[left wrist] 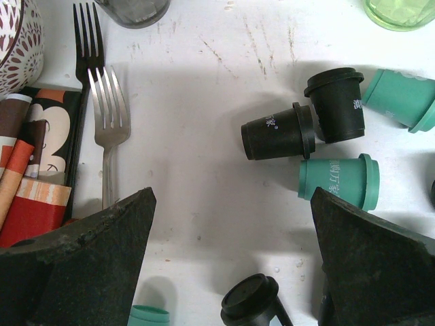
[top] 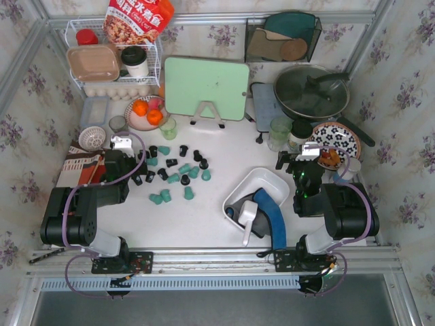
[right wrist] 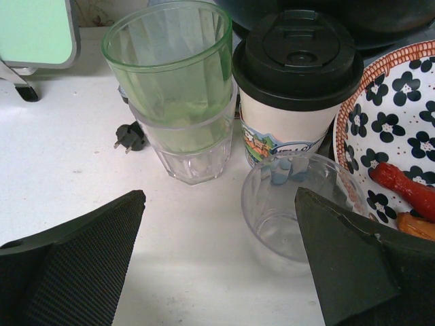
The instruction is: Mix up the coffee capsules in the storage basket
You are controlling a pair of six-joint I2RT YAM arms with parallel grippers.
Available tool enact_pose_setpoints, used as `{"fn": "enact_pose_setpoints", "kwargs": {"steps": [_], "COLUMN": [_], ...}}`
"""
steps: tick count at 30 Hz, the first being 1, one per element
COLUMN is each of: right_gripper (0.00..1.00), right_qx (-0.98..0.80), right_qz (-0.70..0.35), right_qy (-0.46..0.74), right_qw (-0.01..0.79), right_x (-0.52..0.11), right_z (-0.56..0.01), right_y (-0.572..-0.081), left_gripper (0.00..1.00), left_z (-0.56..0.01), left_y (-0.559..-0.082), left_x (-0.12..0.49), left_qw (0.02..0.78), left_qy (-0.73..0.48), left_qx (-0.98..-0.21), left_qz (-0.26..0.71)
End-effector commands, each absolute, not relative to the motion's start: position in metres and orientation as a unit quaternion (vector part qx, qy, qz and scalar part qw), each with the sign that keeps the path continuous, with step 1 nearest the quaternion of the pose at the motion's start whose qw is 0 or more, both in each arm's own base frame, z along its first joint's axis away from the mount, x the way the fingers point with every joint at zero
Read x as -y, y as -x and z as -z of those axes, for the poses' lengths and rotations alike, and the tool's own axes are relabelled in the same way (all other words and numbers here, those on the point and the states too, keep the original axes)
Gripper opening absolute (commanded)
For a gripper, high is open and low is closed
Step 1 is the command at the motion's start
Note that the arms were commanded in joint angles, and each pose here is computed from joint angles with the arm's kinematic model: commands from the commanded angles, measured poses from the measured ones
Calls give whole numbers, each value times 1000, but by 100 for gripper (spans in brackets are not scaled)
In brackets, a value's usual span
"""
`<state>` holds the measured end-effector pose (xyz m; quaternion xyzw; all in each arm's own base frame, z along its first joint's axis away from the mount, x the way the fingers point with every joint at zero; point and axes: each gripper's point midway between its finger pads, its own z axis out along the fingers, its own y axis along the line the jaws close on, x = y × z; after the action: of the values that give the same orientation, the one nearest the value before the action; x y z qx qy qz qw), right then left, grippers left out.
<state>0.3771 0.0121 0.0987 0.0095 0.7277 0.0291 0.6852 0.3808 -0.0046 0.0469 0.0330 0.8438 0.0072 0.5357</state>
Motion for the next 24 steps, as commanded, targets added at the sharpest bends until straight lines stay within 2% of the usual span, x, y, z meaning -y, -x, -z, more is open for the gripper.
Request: {"fn": "enact_pose_setpoints", "kwargs": {"steps": [1,12,16,20,24], "right_gripper": [100,100,100,100,100], "right_qx": [-719,-716,-704,-708,-716], "right_qz": [-30,-18,15,18,-14], "right_qy": [-6,-31,-96,-197,-231], "right_qw": [694,697,703,678,659], "right_x": [-13,-5,16,34,28], "right_z": [-105,-109,-137,-155,-176], "right_y": [-379,-379,-375,-371,-373], "left_gripper": [100,100,100,100,100], "left_z": [-55,-69,-109,-130,-162], "left_y": [-386,-391,-389,-383,-378], "left_x": [4,6,7,15,29], "left_qw": [551,550,463,408,391], "left_qy": [-31,-35,20,74,101], "left_qx": [-834,-835,-886,-910,-912], "left_qz": [-9,-9,-3,27,71]}}
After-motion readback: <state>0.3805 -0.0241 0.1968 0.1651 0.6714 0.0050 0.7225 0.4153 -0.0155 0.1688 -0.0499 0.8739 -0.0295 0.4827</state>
